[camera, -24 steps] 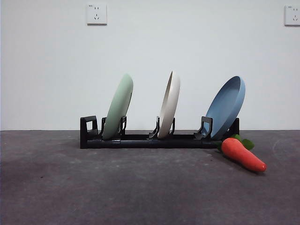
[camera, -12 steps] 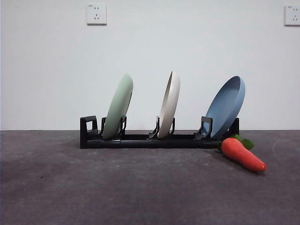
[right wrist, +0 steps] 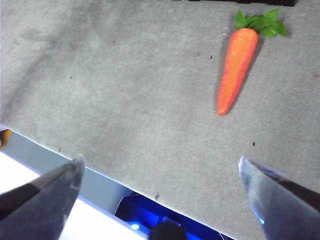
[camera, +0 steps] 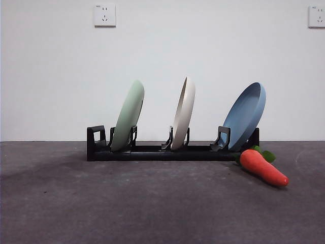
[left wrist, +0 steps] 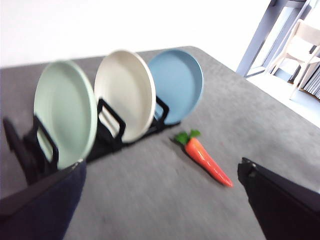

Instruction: Take the green plate from the plate rack,put the plate on the table,take the carrot from the table,put the carrot in the plate

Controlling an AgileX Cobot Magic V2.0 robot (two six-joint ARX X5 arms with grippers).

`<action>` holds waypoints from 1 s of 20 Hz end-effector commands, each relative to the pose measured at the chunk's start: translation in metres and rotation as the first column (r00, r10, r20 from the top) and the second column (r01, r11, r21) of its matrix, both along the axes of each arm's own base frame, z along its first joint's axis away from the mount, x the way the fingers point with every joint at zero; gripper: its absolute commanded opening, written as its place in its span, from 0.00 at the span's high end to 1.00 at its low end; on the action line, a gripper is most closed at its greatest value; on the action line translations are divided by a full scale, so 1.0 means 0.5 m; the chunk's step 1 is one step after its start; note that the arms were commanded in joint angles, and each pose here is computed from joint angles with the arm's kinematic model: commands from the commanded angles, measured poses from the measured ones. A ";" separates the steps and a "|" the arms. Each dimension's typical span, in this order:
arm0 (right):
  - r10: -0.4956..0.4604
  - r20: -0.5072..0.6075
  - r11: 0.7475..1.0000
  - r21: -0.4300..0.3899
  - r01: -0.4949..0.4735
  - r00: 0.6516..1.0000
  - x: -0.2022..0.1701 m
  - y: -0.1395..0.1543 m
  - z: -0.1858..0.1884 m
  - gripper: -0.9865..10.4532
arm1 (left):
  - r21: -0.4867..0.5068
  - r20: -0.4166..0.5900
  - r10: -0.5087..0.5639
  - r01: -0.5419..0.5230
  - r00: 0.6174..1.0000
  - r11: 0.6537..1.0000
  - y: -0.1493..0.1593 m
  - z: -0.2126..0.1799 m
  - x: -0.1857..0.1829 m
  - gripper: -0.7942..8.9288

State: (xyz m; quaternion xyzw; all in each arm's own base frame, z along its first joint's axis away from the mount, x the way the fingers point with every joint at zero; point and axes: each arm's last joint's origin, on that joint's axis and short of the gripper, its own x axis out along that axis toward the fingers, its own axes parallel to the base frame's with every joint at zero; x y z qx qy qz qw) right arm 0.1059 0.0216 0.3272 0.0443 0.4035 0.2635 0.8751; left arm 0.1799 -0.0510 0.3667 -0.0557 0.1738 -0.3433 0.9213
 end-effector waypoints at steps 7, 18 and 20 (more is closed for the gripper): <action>-0.005 -0.005 1.000 0.006 0.005 1.000 0.001 0.001 0.001 0.34 | 0.162 0.018 0.039 -0.042 0.999 0.986 -0.124 -0.061 0.255 0.30; -0.005 -0.041 1.000 0.003 0.005 0.999 -0.003 0.000 -0.004 0.34 | 0.224 0.023 0.094 -0.097 0.995 0.970 -0.193 -0.210 0.405 0.31; -0.005 -0.041 1.000 0.003 0.005 0.999 -0.003 0.000 -0.004 0.34 | 0.233 0.014 0.102 -0.103 0.995 0.967 -0.195 -0.224 0.411 0.31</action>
